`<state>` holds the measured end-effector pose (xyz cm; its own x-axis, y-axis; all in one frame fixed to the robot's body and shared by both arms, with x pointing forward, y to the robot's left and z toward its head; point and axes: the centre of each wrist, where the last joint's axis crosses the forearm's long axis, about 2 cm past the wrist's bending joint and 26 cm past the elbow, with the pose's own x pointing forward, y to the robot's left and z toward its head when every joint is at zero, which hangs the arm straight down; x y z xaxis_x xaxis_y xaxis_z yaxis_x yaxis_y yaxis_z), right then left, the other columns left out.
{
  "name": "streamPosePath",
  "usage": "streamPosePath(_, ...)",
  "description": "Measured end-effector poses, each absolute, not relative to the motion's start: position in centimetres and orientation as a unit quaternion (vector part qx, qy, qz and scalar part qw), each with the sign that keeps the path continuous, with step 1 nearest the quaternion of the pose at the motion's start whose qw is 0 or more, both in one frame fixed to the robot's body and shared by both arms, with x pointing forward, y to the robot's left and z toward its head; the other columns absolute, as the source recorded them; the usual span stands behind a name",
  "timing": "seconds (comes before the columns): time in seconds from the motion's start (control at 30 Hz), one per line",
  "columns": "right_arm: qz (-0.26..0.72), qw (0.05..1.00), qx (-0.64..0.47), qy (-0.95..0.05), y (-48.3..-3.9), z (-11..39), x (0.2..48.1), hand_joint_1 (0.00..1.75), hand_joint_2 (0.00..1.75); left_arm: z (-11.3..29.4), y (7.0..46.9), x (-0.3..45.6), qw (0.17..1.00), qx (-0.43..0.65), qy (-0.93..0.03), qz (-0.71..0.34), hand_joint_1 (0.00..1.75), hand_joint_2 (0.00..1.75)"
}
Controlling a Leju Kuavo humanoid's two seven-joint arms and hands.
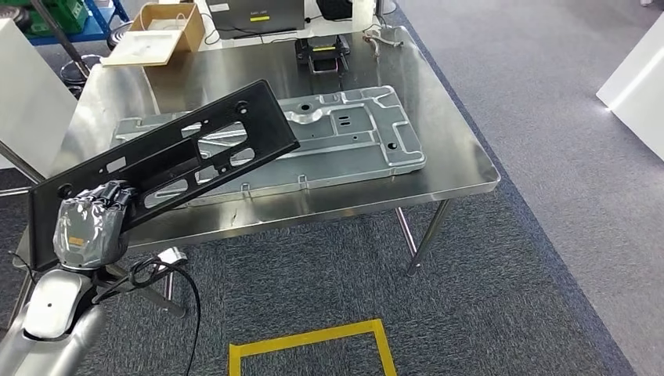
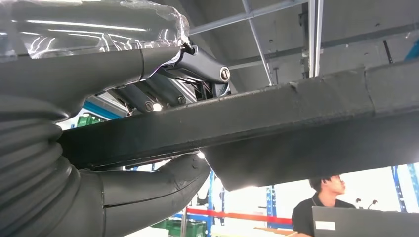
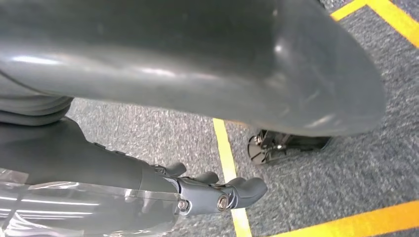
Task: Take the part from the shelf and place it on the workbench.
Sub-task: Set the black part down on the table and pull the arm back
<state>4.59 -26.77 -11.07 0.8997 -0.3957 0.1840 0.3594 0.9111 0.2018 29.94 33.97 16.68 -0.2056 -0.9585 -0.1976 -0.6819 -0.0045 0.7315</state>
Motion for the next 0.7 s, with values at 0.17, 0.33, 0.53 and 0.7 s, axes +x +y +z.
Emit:
streamPosePath(0.17,-0.194,0.971,0.082,-0.113,-26.75,-11.05,4.80,0.00,0.00,16.71,33.97,30.12,0.187,0.600,-0.681,-0.376,1.75,1.75)
streamPosePath(0.33,-0.194,0.971,0.083,-0.114,-26.73,-11.03,4.96,0.00,0.00,16.99,33.91,30.42,0.186,0.600,-0.682,-0.375,1.75,1.75)
streamPosePath(0.53,-0.194,0.971,0.083,-0.111,-26.64,-11.07,4.61,0.00,0.00,16.71,33.73,30.40,0.191,0.594,-0.683,-0.380,1.75,1.75)
streamPosePath(0.7,-0.194,0.971,0.083,-0.111,-26.67,-11.06,4.67,0.00,0.00,16.68,33.59,30.57,0.202,0.581,-0.689,-0.382,1.75,1.75)
